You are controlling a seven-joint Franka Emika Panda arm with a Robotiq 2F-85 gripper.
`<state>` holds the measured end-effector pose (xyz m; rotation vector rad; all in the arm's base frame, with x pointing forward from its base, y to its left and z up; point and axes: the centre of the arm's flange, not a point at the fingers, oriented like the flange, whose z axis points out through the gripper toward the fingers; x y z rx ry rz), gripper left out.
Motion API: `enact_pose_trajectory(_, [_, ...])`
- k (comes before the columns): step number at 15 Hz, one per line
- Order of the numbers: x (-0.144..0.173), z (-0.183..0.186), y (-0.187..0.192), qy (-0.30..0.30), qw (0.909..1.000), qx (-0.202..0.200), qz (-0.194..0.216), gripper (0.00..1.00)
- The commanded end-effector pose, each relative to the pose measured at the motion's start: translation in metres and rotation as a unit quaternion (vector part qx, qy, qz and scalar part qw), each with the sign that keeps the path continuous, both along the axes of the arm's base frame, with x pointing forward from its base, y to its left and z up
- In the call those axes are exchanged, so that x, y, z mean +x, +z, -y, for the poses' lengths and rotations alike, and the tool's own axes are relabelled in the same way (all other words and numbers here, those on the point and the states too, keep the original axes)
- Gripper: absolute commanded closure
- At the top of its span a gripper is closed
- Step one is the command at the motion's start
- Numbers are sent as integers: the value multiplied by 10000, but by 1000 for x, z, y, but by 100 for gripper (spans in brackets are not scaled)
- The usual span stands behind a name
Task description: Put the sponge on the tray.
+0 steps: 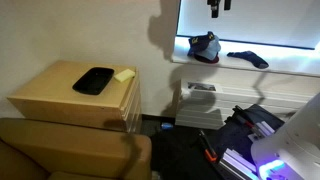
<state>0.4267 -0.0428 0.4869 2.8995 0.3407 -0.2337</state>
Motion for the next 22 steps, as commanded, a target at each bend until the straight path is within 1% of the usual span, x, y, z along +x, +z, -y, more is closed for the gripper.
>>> enact_pose_trajectory(1, [0, 0, 0, -1, 10000, 0, 0, 0])
enact_pose_trajectory(6, [0, 0, 0, -1, 10000, 0, 0, 0])
enact_pose_trajectory(7, [8, 10, -8, -202, 9997, -45, -93, 0])
enact_pose_trajectory(8, [19, 16, -27, -354, 9988, -118, -320, 0])
enact_pose_trajectory(9, [24, 15, -45, -370, 9982, -210, -433, 0])
enact_pose_trajectory(10, [28, 4, -68, -275, 9983, -207, -474, 0])
enact_pose_trajectory(12, [37, -14, -100, -244, 9980, -204, -542, 0])
enact_pose_trajectory(13, [44, -28, -115, -248, 9981, -238, -515, 0])
enact_pose_trajectory(14, [53, -43, -127, -278, 9981, -175, -519, 0])
enact_pose_trajectory(15, [58, -61, -135, -203, 9983, -211, -499, 0])
enact_pose_trajectory(16, [61, -77, -142, -72, 9985, -222, -503, 0])
enact_pose_trajectory(17, [59, -93, -138, 170, 9977, -224, -624, 0])
enact_pose_trajectory(18, [53, -102, -130, 454, 9966, -194, -663, 0])
enact_pose_trajectory(19, [49, -88, -144, 167, 9977, -231, -615, 0])
enact_pose_trajectory(20, [49, -101, -142, 302, 9974, -238, -607, 0])
enact_pose_trajectory(22, [50, -109, -137, 402, 9973, -239, -573, 0])
